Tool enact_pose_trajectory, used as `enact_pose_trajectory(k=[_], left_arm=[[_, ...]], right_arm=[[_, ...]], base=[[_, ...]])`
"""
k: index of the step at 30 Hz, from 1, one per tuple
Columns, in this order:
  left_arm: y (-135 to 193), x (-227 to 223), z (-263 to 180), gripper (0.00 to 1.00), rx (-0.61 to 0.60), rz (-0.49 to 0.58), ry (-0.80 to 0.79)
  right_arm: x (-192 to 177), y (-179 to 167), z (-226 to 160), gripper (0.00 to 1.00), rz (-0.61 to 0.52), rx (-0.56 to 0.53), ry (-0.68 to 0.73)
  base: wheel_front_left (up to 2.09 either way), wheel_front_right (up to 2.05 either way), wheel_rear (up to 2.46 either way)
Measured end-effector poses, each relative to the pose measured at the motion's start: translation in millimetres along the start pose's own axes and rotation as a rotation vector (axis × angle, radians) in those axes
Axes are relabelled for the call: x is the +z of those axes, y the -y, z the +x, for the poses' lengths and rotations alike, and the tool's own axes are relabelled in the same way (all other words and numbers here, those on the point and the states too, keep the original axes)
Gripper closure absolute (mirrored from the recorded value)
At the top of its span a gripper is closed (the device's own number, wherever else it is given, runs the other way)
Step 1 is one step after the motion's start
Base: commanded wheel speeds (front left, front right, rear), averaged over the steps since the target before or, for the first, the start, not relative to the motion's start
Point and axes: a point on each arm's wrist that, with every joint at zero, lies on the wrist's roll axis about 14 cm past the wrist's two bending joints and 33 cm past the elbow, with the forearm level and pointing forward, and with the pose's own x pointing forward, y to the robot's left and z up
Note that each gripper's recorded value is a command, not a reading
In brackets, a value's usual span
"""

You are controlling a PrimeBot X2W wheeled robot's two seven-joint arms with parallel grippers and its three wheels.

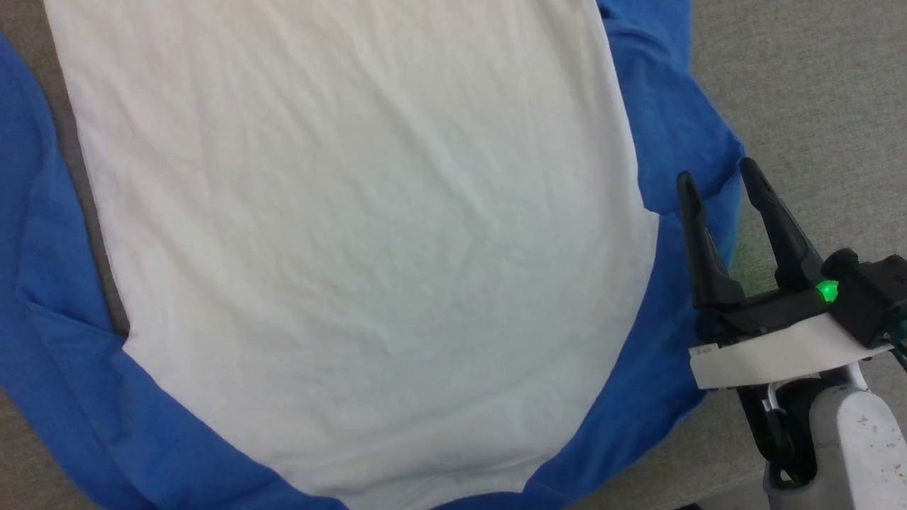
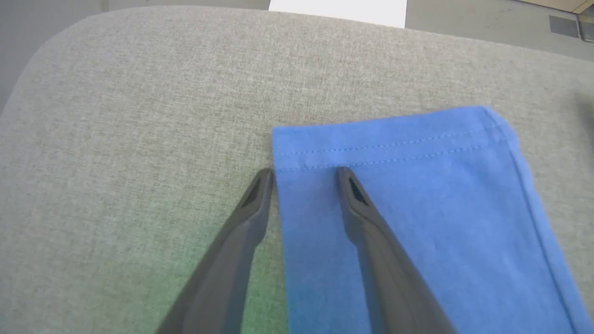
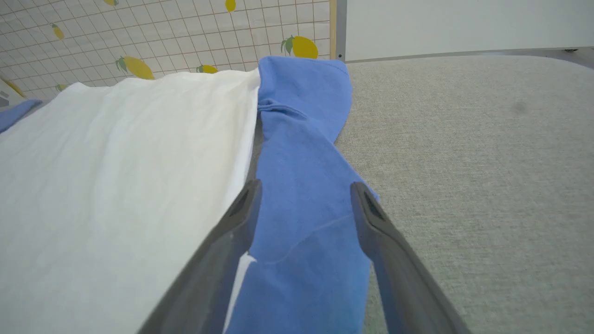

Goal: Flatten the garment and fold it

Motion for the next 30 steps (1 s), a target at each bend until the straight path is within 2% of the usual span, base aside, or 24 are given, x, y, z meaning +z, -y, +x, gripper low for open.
enact_pose_trajectory(k=[7,13,25,30], left_arm=[[-3.8,6.7,-16.5,1.0,-0.022,0.007,0.1],[-24.2,30.3,-55.1,1.0,-0.014,-0.014,0.252],[-101.8,66.1,-180.5,1.0,0.082,0.005,0.453],[-106.2,67.1,-232.0,1.0,0.057,0.011,0.519]], right_arm=[[4.5,-3.6,0.1,0.0,0.005,0.012,0.01],[23.6,-6.8,-9.1,0.0,0.002,0.021,0.052],[55.6,-8.1,-61.1,0.0,0.014,0.013,0.103],[73.0,-17.5,-73.9,0.0,0.019,0.039,0.152]], base=[[0.0,0.0,0.0],[0.0,0.0,0.0],[0.0,0.0,0.0],[0.0,0.0,0.0]])
